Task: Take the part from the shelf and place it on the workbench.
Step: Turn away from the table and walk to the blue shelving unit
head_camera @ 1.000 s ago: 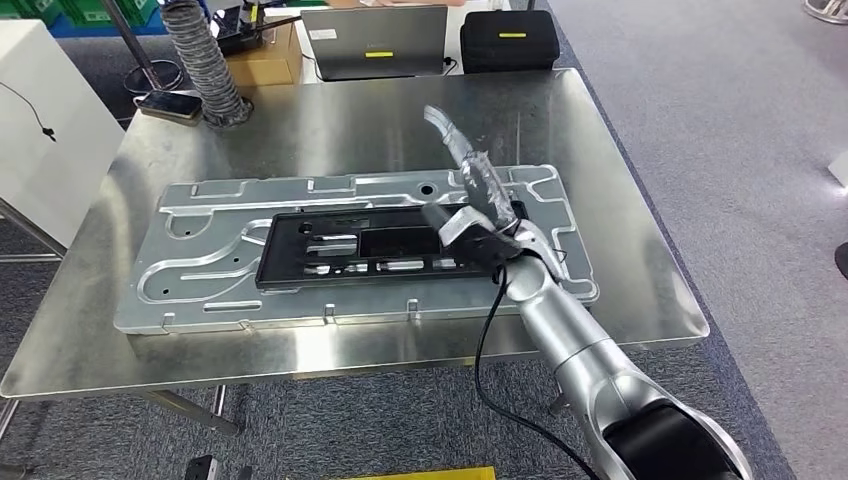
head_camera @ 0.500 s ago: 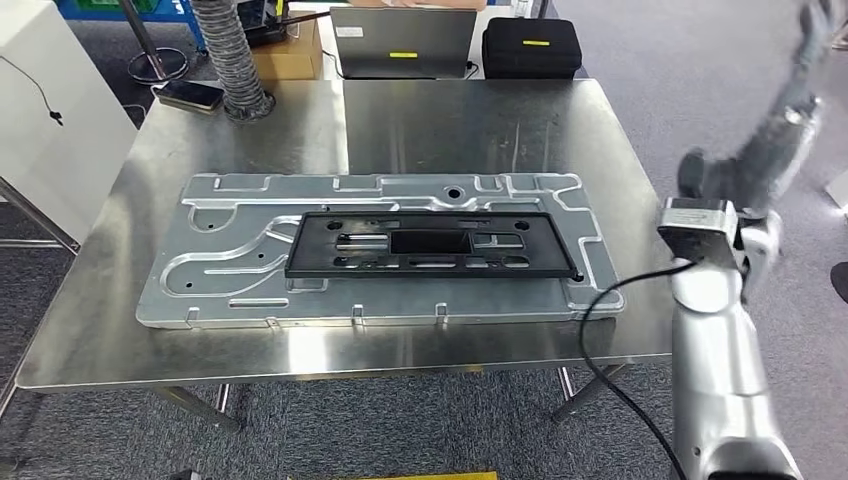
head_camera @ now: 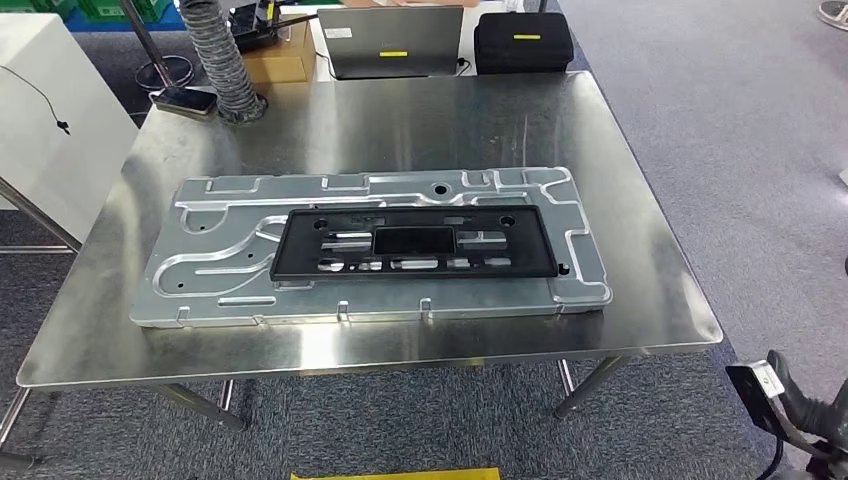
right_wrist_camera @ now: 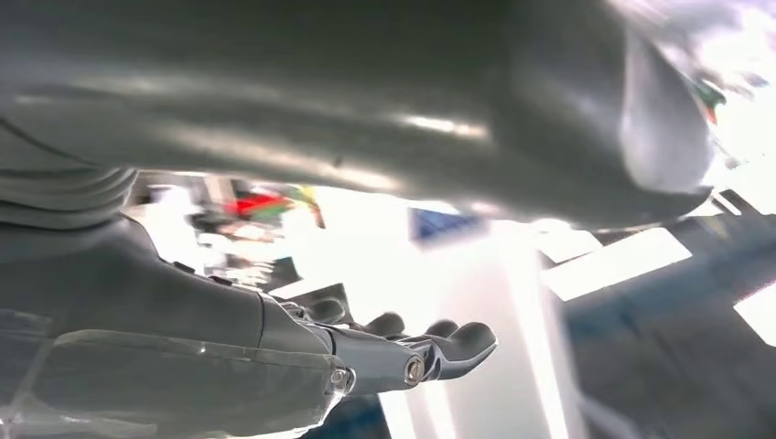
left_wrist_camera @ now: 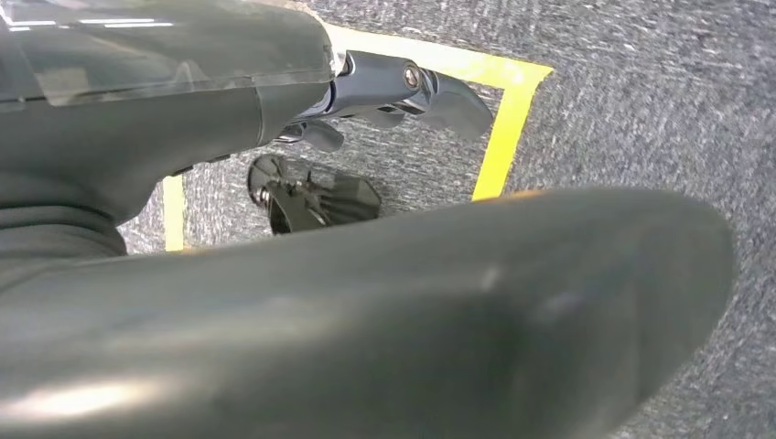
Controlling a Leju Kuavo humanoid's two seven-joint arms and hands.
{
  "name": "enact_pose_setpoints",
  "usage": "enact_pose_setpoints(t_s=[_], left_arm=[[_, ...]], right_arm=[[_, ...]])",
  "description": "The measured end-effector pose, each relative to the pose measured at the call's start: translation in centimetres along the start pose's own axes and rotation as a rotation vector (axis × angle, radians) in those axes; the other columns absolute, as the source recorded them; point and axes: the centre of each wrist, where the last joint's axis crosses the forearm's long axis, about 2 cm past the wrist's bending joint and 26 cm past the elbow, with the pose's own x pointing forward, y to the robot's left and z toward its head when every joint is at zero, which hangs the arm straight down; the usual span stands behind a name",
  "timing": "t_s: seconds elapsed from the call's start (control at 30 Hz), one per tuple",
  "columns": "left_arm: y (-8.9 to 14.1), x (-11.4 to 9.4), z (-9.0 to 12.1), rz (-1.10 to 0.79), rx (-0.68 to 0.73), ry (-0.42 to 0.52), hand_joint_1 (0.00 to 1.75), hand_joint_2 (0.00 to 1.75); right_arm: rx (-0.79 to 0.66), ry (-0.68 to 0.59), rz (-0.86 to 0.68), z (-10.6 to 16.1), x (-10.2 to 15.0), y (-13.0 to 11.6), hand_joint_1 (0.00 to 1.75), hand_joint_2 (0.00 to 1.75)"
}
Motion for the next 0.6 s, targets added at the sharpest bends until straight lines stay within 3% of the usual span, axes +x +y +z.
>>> enact_pose_setpoints(t_s=[0.17, 0.3, 0.43, 0.6], left_arm=[[-0.1, 0.2, -0.1, 0.006, 0.001, 0.008, 0.00, 0.00], [-0.2, 0.1, -0.1, 0.007, -0.001, 0.018, 0.00, 0.00], [-0.2, 0.1, -0.1, 0.004, -0.002, 0.026, 0.00, 0.00], [-0.3, 0.2, -0.1, 0.004, -0.003, 0.037, 0.00, 0.00]], right_arm=[[0.250, 0.177, 0.089, 7.0, -3.7, 2.2, 0.00, 0.00], [0.460, 0.379, 0.101, 12.6, -4.7, 3.8, 0.00, 0.00], [0.646, 0.574, 0.095, 17.3, -3.6, 5.0, 0.00, 0.00], [0.841, 0.681, 0.040, 21.0, -0.9, 6.3, 0.00, 0.00]])
